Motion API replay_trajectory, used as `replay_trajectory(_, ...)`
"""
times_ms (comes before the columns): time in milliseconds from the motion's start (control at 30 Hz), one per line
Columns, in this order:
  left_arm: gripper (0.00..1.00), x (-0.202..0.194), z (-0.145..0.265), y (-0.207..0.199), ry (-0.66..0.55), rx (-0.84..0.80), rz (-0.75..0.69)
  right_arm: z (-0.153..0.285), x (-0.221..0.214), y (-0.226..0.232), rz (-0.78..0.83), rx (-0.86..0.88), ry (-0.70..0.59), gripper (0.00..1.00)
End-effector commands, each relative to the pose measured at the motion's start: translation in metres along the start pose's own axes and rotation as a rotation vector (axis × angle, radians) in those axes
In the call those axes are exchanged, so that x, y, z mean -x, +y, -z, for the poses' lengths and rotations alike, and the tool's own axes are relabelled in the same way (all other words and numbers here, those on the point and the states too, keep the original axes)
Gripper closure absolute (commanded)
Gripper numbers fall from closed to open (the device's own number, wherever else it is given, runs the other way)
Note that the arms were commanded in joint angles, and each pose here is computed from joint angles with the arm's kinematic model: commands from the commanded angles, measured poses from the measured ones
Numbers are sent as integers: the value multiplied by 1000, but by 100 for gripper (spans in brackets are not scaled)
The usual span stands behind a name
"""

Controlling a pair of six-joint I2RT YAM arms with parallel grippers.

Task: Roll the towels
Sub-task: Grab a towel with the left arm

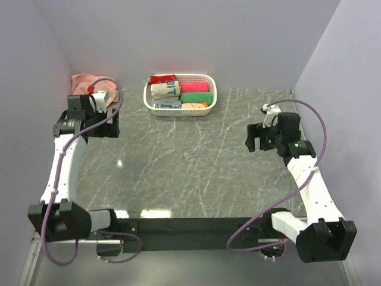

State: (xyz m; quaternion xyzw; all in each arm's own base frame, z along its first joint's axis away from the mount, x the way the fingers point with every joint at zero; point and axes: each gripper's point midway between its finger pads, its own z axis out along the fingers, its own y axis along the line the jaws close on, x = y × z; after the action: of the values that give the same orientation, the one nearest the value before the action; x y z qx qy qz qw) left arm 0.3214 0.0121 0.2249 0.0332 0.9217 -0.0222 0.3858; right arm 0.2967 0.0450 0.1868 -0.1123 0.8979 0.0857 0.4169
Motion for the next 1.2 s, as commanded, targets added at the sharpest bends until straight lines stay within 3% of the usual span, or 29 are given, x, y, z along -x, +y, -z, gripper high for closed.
replay_trajectory(0, 0, 28, -14, 24, -25, 108, -19, 0, 11, 4, 4, 24, -45, 0)
replay_trajectory(233, 1, 76, -64, 70, 21, 242, -142, 4, 14, 15, 42, 98, -25, 0)
replay_trajectory(433, 1, 116, -136, 119, 38, 315, -133, 0, 13, 13, 27, 88, 14, 0)
replay_trajectory(567, 2, 141, -184, 154, -3, 383, -122, -1, 12, 16, 16, 107, 17, 0)
replay_trajectory(700, 1, 158, -206, 183, -82, 473, -178, -2, 7, 17, 15, 111, 20, 0)
replay_trajectory(1000, 1, 145, -271, 234, -96, 571, -248, -9, 0, 12, 0, 93, 47, 0)
replay_trajectory(1167, 0, 138, -293, 242, -131, 600, -341, -12, -4, 11, -12, 86, 60, 0)
